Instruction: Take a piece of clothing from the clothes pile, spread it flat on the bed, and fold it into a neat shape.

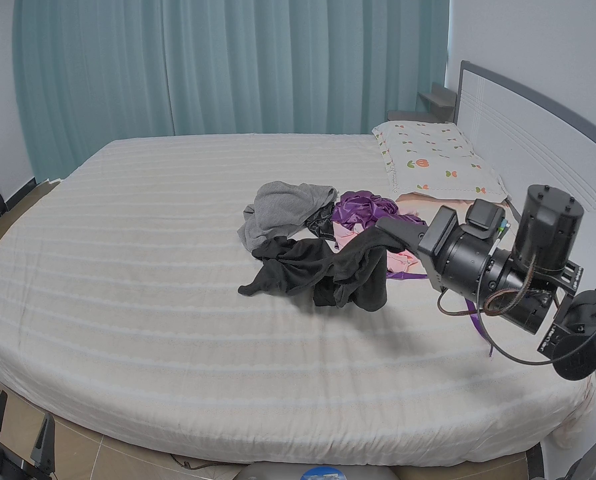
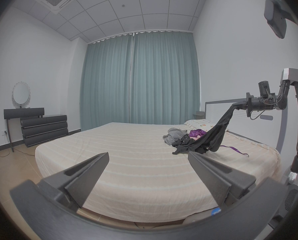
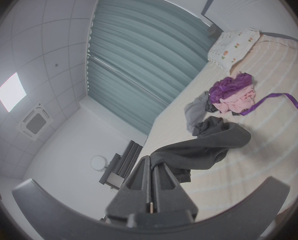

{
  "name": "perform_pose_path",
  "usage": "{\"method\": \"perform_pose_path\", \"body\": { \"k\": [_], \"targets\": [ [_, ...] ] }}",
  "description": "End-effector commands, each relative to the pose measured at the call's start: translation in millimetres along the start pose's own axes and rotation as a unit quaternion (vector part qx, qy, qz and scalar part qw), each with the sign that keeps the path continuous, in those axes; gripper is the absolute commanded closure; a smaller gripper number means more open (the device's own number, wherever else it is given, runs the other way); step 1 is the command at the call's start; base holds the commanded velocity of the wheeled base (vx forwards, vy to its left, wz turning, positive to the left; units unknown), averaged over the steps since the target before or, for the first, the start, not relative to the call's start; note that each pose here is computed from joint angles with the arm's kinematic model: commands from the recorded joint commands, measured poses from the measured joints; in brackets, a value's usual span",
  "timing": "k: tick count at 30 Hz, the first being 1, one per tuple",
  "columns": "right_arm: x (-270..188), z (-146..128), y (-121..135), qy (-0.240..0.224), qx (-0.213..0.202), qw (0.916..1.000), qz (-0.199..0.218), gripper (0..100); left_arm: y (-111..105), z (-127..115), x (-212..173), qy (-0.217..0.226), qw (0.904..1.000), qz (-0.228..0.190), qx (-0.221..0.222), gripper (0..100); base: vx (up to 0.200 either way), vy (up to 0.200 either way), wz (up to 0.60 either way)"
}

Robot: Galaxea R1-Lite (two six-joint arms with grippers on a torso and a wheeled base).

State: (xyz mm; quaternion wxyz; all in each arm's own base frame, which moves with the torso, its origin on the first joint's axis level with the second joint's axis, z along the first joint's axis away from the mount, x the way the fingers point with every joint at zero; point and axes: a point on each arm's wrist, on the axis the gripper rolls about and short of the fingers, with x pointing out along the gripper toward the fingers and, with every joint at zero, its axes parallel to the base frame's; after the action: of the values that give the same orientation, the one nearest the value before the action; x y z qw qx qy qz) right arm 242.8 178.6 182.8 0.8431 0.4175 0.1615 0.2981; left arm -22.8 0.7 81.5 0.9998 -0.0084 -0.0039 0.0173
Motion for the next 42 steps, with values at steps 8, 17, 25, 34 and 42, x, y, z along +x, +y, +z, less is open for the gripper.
{"method": "perform_pose_path", "body": {
  "k": [8, 17, 25, 34, 42],
  "targets": [
    [-41, 4, 47, -0.014, -0.038, 0.9939, 0.103, 100, 0, -5, 0, 0.003, 1.0, 0.0, 0.0, 0, 0.0, 0.0, 0.0],
    [-47, 3, 53, -0.018, -0.045, 0.9914, 0.122, 100, 0, -5, 0, 0.003, 0.9999, -0.012, 0.011, 0, 0.0, 0.0, 0.0],
    [-49, -3, 52, -0.012, -0.045, 0.992, 0.117, 100, -1, 7, -2, -0.03, 0.999, -0.021, 0.026, 0, 0.0, 0.0, 0.0],
    [-50, -2, 49, -0.015, -0.046, 0.9924, 0.113, 100, -12, 75, 62, 0.125, 0.9797, -0.151, -0.044, 0, 0.0, 0.0, 0.0],
    [-57, -3, 50, -0.014, -0.06, 0.9914, 0.115, 100, -35, 48, 128, 0.306, 0.9223, -0.233, -0.037, 0, 0.0, 0.0, 0.0]
  ]
}}
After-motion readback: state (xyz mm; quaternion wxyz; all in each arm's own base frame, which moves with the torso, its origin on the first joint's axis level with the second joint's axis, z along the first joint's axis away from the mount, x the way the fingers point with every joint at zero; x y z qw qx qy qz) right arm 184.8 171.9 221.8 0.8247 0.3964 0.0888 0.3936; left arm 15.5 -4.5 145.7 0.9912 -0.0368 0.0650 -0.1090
